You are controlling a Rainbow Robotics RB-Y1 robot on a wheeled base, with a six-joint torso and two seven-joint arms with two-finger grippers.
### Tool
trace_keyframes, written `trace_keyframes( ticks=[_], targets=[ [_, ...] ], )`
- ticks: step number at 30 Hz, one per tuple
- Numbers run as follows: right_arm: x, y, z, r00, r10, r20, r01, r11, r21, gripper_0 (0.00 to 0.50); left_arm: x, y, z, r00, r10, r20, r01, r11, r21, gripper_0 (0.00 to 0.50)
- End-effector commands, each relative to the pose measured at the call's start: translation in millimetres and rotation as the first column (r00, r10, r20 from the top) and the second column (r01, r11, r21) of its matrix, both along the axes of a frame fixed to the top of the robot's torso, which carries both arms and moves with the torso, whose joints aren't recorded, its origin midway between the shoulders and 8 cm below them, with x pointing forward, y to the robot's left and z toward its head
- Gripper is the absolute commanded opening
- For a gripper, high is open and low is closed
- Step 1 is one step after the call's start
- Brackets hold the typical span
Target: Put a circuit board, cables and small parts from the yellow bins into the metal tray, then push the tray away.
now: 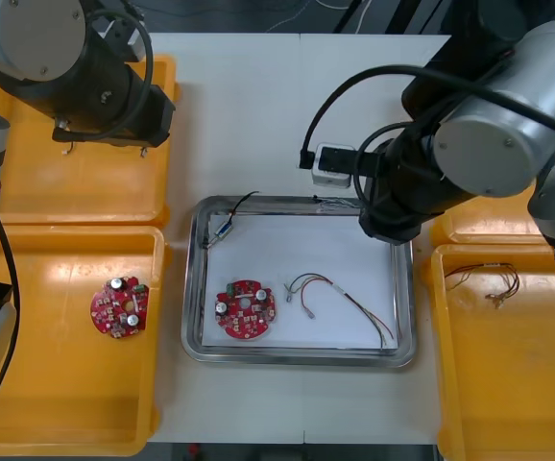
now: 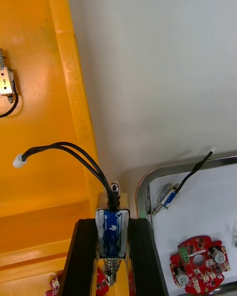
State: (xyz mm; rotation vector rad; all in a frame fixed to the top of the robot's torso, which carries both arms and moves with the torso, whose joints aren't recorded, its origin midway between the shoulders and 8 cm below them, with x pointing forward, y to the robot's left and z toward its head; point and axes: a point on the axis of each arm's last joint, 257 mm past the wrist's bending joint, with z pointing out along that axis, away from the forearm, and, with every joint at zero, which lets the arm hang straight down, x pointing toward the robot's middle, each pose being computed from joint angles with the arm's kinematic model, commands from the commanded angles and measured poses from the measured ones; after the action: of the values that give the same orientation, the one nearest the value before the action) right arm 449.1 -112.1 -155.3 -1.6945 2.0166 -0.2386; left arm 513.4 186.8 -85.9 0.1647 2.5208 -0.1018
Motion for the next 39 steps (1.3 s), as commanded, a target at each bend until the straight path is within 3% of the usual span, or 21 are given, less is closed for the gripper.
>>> trace_keyframes(
  ticks=[1, 6, 13, 21, 34, 35, 36, 37, 39],
  targets=[
    [5, 24, 0, 0.989, 0.130, 0.074, -0.122, 0.987, -0.105, 0.000, -5, -11, 7, 1.000, 0.021, 0.013, -0.020, 0.999, -0.050, 0.000],
    [9, 34, -18, 0.987, 0.150, 0.061, -0.143, 0.983, -0.115, 0.000, -5, -11, 6, 1.000, 0.021, 0.011, -0.021, 0.999, -0.050, 0.000],
    [22, 44, -47, 0.979, 0.176, 0.101, -0.163, 0.978, -0.130, 0.000, -5, -11, 7, 1.000, 0.022, 0.012, -0.021, 0.998, -0.053, 0.000],
    [30, 27, -77, 0.986, 0.150, 0.067, -0.140, 0.980, -0.140, 0.000, -5, -11, 8, 1.000, 0.021, 0.013, -0.020, 0.998, -0.055, 0.000],
    [29, 11, -99, 0.989, 0.131, 0.067, -0.121, 0.985, -0.126, 0.006, -5, -10, 9, 1.000, 0.020, 0.013, -0.019, 0.998, -0.060, 0.000],
    [30, 11, -99, 0.989, 0.130, 0.068, -0.121, 0.985, -0.126, 0.054, -5, -10, 9, 1.000, 0.021, 0.014, -0.020, 0.998, -0.061, 0.000],
    [30, 11, -99, 0.989, 0.131, 0.071, -0.122, 0.985, -0.122, 0.176, -5, -11, 10, 1.000, 0.019, 0.015, -0.018, 0.998, -0.062, 0.000],
    [30, 12, -100, 0.989, 0.130, 0.072, -0.121, 0.985, -0.120, 0.239, -5, -11, 9, 1.000, 0.021, 0.013, -0.020, 0.998, -0.063, 0.000],
    [30, 13, -101, 0.989, 0.128, 0.074, -0.120, 0.987, -0.111, 0.412, -5, -11, 9, 1.000, 0.021, 0.013, -0.020, 0.998, -0.063, 0.000]
  ],
)
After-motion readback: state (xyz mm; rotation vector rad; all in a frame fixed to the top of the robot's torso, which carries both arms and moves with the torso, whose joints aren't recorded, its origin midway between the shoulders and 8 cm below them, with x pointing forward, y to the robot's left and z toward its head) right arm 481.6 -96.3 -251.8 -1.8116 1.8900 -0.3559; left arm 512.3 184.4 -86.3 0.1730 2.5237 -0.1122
